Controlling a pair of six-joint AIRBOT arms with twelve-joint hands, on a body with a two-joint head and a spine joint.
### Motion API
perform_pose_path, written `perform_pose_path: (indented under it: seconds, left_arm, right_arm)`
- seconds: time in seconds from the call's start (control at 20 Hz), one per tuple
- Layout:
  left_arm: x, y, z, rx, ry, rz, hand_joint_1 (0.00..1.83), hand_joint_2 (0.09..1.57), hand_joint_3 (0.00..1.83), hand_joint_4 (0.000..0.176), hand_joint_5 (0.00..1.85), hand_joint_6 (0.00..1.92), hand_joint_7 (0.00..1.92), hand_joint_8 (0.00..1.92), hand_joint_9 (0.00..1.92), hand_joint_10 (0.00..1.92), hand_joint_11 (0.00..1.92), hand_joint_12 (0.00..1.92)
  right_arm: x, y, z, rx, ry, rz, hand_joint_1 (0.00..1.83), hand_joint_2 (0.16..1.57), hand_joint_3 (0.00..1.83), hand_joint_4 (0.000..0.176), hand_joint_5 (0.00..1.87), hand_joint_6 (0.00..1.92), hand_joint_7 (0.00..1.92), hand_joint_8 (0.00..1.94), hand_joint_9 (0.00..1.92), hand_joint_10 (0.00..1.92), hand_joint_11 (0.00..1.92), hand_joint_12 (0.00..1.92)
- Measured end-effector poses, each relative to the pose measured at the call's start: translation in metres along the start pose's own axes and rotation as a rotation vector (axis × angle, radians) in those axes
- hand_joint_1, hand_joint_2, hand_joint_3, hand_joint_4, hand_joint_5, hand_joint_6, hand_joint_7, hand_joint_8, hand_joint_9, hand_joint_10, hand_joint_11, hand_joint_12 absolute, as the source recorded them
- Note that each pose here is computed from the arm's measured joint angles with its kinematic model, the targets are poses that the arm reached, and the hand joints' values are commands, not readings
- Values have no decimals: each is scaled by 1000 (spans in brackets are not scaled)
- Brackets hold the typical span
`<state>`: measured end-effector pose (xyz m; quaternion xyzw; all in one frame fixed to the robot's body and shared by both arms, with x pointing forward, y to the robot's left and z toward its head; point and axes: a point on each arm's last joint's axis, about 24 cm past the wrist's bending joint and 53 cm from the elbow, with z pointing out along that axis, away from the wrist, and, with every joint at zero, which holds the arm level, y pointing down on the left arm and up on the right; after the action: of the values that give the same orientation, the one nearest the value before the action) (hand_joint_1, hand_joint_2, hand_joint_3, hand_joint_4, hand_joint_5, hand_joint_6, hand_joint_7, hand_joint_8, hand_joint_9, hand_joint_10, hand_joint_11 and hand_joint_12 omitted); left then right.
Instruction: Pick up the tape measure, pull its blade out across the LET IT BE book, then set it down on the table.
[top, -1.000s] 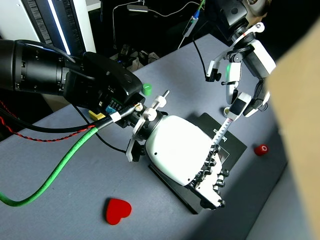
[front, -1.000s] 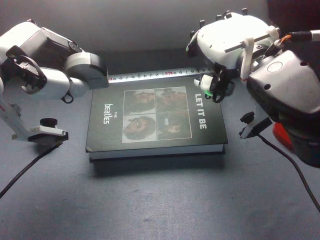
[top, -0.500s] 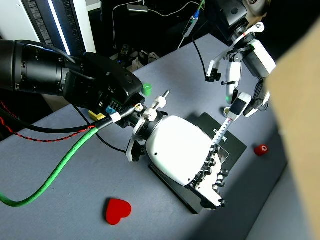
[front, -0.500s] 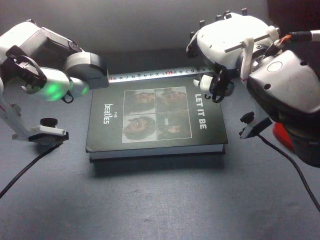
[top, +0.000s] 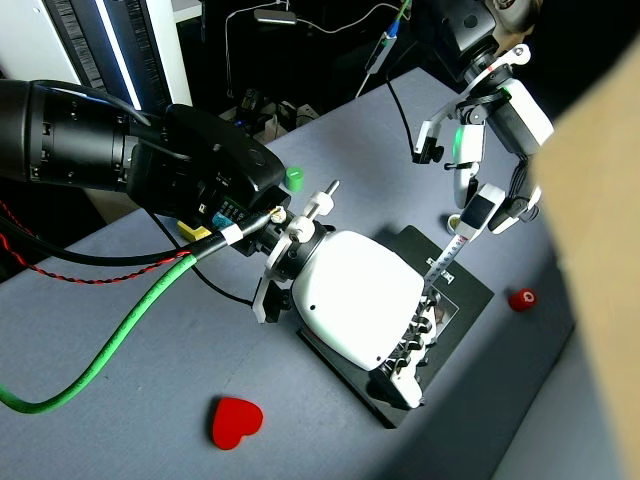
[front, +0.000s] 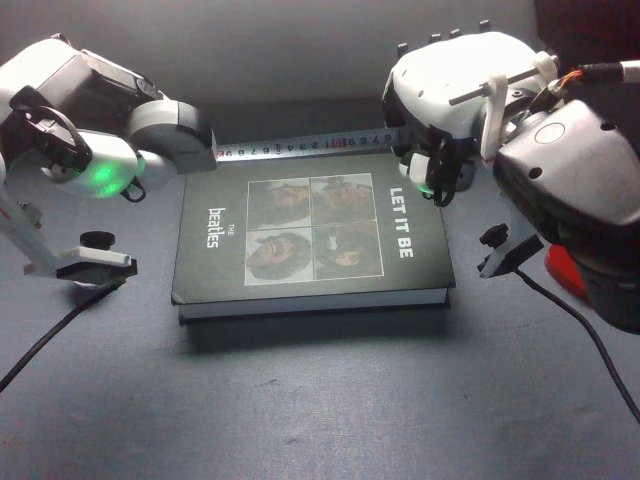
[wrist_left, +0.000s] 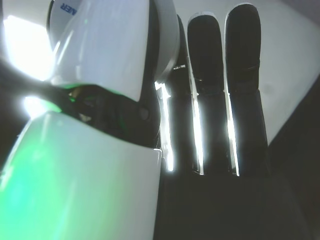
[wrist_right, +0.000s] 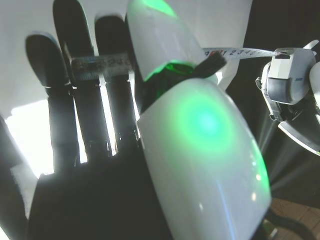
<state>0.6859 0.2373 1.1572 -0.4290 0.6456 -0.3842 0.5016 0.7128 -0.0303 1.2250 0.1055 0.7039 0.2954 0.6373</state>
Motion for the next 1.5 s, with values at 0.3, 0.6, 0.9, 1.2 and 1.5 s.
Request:
perform_pose_path:
  seconds: [0.3,0.6,0.9,1.2,1.5]
  left_arm:
    - [0,0,0,0,-1,-2,1385,1078,0,0,1067,683,1093,878,909,1185,827,1079]
    - [-2,-1,0,3,-11,-7,1384,1077,0,0,1082,671,1077,887,912,1188,833,1079]
    - [-3,-1,0,4,-15,-8,1384,1078,0,0,1068,690,1091,873,905,1189,826,1075]
    - [-5,-1,0,6,-21,-12,1384,1079,0,0,1068,694,1091,874,898,1196,831,1073]
    - [-7,-2,-1,6,-25,-16,1383,1081,0,0,1057,721,1084,875,907,1192,843,1057]
  right_arm:
    - [-2,-2,0,0,0,-2,1206,1155,1,0,817,1168,1007,1040,885,771,620,1442]
    - [-8,-9,0,9,-7,-5,1198,1162,1,0,810,1191,985,1061,890,787,634,1431]
    - [-9,-8,0,7,-7,-3,1198,1164,1,0,804,1195,983,1068,877,785,615,1428]
    - [-10,-5,0,0,-11,-8,1189,1168,0,0,815,1206,959,1084,870,799,616,1445]
    - [-9,-5,-1,-3,-9,-6,1189,1179,1,0,773,1258,958,1091,849,805,613,1455]
